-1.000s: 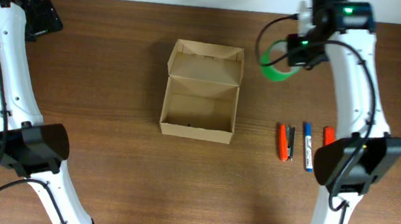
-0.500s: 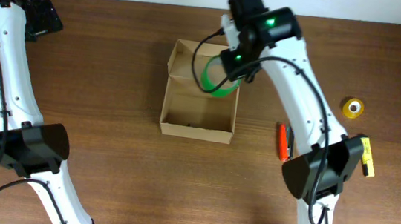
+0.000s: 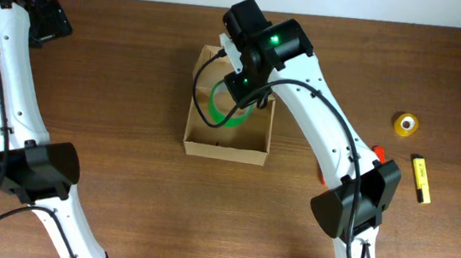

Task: Pack container
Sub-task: 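Carry the green tape roll into the box and lower it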

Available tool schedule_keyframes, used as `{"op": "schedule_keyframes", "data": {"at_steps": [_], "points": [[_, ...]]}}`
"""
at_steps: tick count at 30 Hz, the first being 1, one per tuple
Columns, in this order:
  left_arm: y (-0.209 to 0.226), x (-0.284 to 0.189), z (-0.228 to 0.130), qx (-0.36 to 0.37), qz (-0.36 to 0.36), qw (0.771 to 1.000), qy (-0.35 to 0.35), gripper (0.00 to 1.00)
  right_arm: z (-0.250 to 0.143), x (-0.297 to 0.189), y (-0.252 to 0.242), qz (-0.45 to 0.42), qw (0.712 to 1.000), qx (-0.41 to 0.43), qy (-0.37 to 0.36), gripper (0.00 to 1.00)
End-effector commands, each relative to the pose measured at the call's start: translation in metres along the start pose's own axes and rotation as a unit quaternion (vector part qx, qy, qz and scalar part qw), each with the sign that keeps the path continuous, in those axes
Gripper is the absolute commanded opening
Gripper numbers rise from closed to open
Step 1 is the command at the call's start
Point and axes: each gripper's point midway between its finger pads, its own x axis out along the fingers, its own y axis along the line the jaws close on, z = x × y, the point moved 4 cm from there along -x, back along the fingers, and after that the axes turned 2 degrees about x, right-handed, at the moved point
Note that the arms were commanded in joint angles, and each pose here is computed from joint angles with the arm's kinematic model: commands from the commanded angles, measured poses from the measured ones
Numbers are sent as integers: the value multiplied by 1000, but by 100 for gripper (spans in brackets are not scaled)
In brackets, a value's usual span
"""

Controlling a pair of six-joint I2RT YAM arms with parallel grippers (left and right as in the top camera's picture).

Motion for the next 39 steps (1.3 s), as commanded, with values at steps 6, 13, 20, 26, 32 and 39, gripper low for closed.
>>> {"op": "schedule_keyframes", "data": {"at_steps": [6, 13, 20, 26, 32, 39], "points": [[-1, 9, -1, 3, 2, 1000, 11, 100, -11, -16, -4, -26, 1000, -2, 8, 4], [-1, 9, -1, 3, 2, 1000, 10, 100, -31, 16, -5, -35, 997, -7, 64, 4], [-1, 9, -1, 3, 2, 1000, 11, 100, -43, 43, -4, -34, 995, -9, 91, 4], [-1, 9, -1, 3, 2, 1000, 10, 100, -44, 63, -14, -36, 995, 2, 97, 4], [-1, 9, -1, 3, 2, 1000, 10, 100, -41, 70, -22, -34, 995, 10, 93, 3], [-1, 9, -1, 3, 2, 1000, 11, 100, -15, 43, -21, -26, 999, 10, 39, 4]]}}
